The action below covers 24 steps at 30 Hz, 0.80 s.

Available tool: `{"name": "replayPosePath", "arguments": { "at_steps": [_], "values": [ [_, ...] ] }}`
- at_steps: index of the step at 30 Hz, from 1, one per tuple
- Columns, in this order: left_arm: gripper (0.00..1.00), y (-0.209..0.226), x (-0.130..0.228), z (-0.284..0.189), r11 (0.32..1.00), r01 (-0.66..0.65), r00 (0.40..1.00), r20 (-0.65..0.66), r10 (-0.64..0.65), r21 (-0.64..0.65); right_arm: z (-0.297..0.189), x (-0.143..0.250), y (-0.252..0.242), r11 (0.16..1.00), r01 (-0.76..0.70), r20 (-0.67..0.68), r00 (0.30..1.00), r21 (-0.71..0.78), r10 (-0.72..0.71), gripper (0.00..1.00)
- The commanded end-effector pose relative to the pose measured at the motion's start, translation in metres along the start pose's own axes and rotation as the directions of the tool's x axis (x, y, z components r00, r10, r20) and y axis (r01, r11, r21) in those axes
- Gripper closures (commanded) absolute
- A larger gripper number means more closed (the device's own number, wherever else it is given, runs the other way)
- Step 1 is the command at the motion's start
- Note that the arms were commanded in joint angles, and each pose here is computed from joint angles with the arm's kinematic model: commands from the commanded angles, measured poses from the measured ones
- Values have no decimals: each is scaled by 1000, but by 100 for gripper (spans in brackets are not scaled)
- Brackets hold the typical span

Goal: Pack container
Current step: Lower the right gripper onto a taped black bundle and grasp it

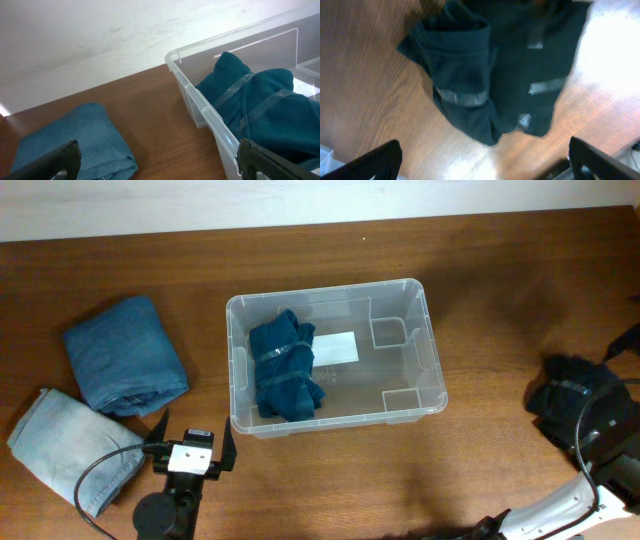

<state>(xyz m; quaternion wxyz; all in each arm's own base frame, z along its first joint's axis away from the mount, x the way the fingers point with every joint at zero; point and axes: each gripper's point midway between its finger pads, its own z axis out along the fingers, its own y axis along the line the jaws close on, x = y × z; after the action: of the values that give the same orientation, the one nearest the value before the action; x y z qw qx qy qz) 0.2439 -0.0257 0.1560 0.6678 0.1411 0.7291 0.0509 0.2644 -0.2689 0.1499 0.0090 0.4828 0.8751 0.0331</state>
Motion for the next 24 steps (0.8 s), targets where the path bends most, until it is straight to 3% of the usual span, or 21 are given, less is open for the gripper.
{"name": "replayPosePath", "arguments": {
  "at_steps": [1,4,12,24],
  "values": [
    [1,-1,2,0,1000,-19,1000,1,19,0,20,12,18,996,60,-42,997,-65,-62,1],
    [1,-1,2,0,1000,-19,1000,1,19,0,38,16,25,994,81,-55,995,-71,-85,0],
    [1,-1,2,0,1000,-19,1000,1,19,0,78,22,42,988,137,-46,989,-68,-140,17],
    [1,-1,2,0,1000,-19,1000,1,19,0,91,24,37,991,126,-47,991,-45,-128,20]
  ]
}}
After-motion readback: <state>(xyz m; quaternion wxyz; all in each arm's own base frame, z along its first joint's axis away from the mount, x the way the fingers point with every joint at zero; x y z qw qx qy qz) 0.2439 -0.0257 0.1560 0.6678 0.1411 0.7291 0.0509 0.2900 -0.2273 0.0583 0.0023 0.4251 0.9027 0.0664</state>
